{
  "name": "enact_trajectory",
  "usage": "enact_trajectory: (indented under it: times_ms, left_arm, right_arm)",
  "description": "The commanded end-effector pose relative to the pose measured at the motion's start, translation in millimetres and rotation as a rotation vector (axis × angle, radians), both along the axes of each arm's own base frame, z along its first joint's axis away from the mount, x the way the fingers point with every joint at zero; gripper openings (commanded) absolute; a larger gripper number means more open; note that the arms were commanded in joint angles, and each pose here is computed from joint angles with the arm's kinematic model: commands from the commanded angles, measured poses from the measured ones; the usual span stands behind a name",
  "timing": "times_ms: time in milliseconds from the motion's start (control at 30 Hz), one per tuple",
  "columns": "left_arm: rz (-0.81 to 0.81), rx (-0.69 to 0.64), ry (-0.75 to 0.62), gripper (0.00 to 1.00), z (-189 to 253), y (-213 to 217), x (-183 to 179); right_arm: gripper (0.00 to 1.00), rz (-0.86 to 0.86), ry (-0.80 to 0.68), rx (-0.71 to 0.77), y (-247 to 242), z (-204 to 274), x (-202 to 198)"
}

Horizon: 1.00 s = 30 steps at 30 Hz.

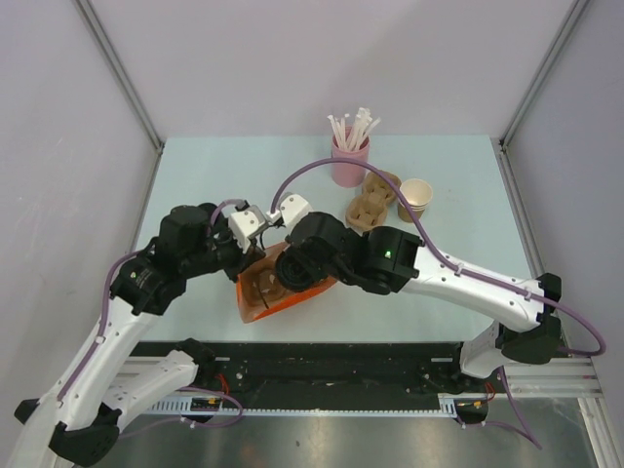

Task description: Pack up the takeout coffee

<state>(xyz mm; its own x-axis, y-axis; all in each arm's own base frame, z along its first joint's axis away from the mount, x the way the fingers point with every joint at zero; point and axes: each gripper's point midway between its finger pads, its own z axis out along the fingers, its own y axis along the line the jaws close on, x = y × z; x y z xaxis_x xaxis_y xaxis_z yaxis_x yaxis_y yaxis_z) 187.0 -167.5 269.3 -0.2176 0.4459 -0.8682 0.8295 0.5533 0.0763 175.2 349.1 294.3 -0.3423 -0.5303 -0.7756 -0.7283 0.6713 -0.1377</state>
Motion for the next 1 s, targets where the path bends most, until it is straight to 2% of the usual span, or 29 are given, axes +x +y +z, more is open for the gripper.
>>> enact_trajectory:
  times_ms: [0,267,633,800,967]
  left_arm:
    - [0.006,-0.059,0.046,0.01,2.2,-9.1,-1.8]
    - [0.095,-0.122,0.177,0.0,-3.5,-7.4,10.9]
    - [0.144,-0.123,0.232,0.01,-6.3,-8.0,27.2]
    - [0.202,-0.136,0.265,0.0,-6.4,-4.2,36.6]
    - [0.286,-0.158,0.302,0.0,-7.2,2.3,46.3]
  right_arm:
    - [0.0,-0.01,-0.083,0.101,16.7,20.3,24.4]
    - [0.0,-0.015,-0.007,0.107,13.7,-8.6,50.6]
    - [0.0,0.034,0.036,0.073,34.3,-24.4,73.6]
    - [0.0,0.059,0.138,0.049,41.4,-40.9,73.1]
    - [0.0,0.03,0.17,-0.009,33.8,-52.5,81.7]
